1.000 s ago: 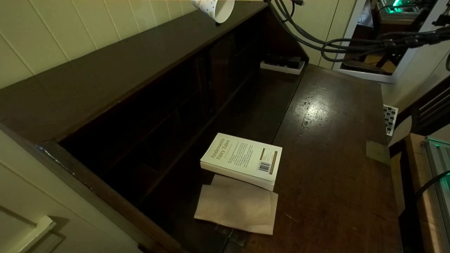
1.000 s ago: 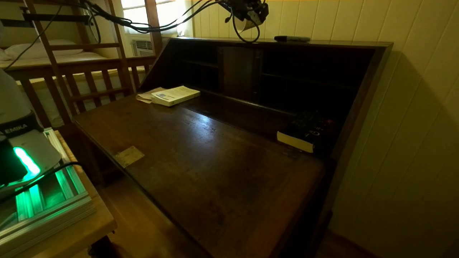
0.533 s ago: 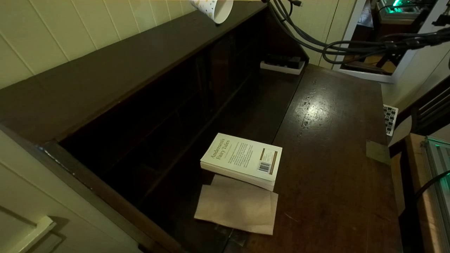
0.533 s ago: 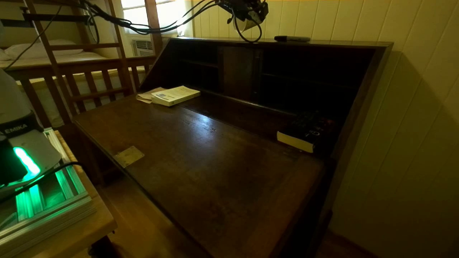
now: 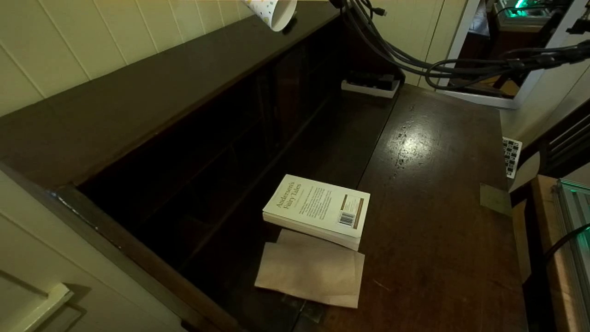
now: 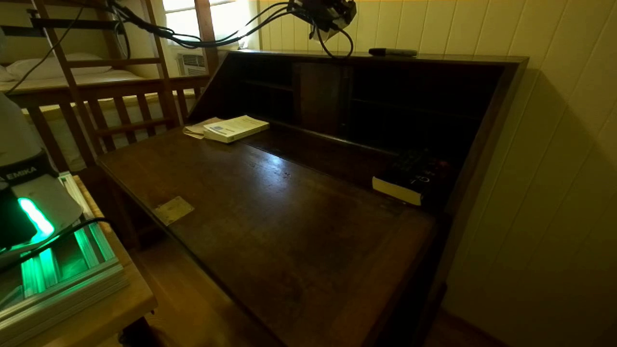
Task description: Place the coffee cup upside down on top of the cabinet.
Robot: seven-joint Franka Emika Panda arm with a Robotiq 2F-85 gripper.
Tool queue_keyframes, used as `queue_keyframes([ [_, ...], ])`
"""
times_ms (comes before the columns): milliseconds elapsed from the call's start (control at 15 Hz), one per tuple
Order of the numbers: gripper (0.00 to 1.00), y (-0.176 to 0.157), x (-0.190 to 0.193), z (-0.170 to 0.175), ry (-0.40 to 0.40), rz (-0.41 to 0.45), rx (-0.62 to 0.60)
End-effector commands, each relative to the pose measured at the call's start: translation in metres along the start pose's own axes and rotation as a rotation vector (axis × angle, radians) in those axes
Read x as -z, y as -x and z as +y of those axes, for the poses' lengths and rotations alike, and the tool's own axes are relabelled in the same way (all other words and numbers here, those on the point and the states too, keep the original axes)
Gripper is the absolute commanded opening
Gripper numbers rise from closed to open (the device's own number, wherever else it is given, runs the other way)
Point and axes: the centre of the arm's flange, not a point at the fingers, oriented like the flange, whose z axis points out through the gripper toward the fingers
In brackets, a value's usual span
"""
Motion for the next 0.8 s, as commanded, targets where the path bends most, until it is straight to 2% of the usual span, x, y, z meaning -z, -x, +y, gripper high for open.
queue_keyframes([
  [0, 0.38, 0.012, -0.003, 0.001, -0.038, 0.068, 0.057],
  [733, 0.38, 0.028, -0.022, 0.010, -0.115, 0.279, 0.160],
])
